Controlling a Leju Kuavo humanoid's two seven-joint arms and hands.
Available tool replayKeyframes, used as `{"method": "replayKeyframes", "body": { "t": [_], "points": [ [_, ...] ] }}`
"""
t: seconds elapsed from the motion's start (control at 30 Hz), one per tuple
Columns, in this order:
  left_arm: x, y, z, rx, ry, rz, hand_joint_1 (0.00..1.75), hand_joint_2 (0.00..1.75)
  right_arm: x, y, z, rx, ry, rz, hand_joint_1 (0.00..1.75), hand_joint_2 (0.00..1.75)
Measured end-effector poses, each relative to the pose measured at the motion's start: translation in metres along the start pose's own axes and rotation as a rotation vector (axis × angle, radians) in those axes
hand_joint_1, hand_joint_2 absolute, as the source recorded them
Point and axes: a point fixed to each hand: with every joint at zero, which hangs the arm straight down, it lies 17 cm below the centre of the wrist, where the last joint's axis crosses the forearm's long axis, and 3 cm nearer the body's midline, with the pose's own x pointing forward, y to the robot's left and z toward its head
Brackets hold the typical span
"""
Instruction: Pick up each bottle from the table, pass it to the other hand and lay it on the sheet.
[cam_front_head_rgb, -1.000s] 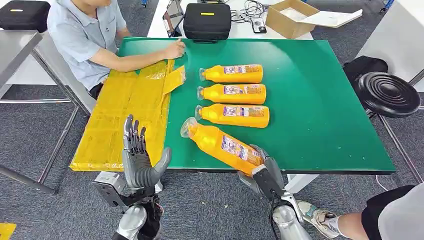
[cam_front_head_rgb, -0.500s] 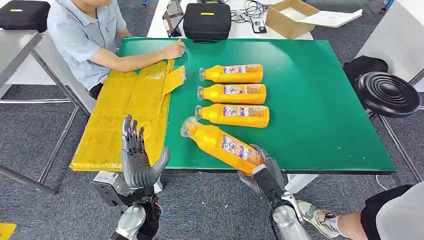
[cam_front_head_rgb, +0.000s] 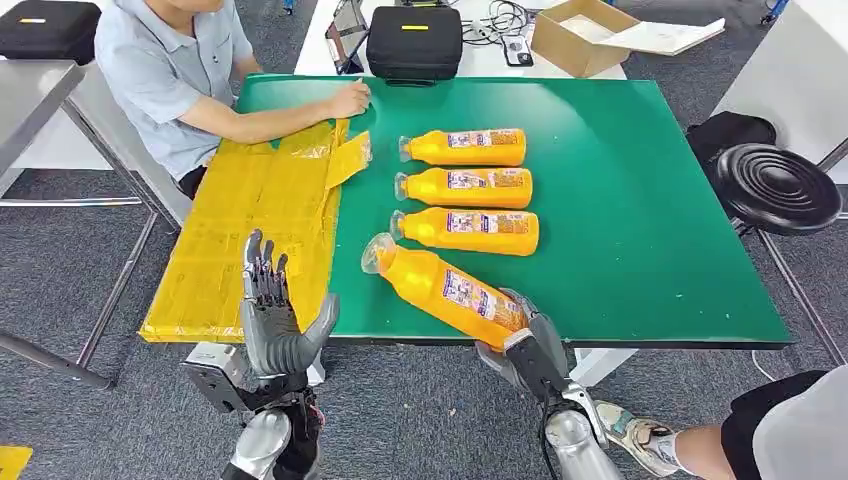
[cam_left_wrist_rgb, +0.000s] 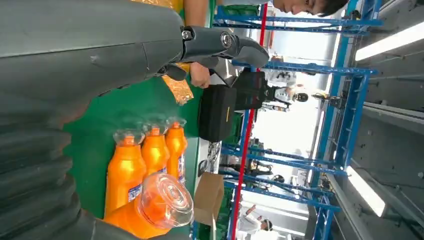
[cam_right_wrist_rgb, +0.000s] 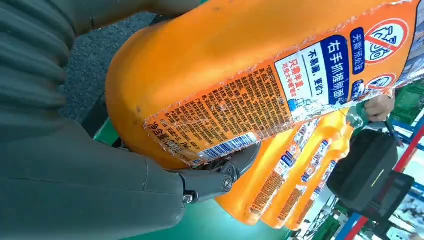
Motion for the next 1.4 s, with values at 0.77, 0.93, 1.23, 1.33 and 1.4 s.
{"method": "replayKeyframes", "body": {
  "t": [0.77,0.93,1.23,1.33,1.4],
  "points": [
    [-0.076,-0.076,0.077,-0.37,0.493,0.547,0.0,1.75,0.135,0.061,-0.012,-0.033,-0.234,-0.284,1.75,1.75],
    [-0.085,-0.074,0.08,-0.368,0.514,0.525,0.0,1.75,0.151,0.067,-0.01,-0.021,-0.268,-0.306,1.75,1.75],
    [-0.089,-0.071,0.083,-0.368,0.525,0.513,0.0,1.75,0.159,0.069,-0.009,-0.017,-0.287,-0.314,1.75,1.75],
    [-0.088,-0.065,0.078,-0.342,0.486,0.477,0.0,1.75,0.159,0.07,-0.009,-0.011,-0.283,-0.316,1.75,1.75],
    [-0.07,-0.047,0.061,-0.26,0.345,0.399,0.0,1.75,0.158,0.074,-0.008,0.002,-0.272,-0.319,1.75,1.75]
  ]
}}
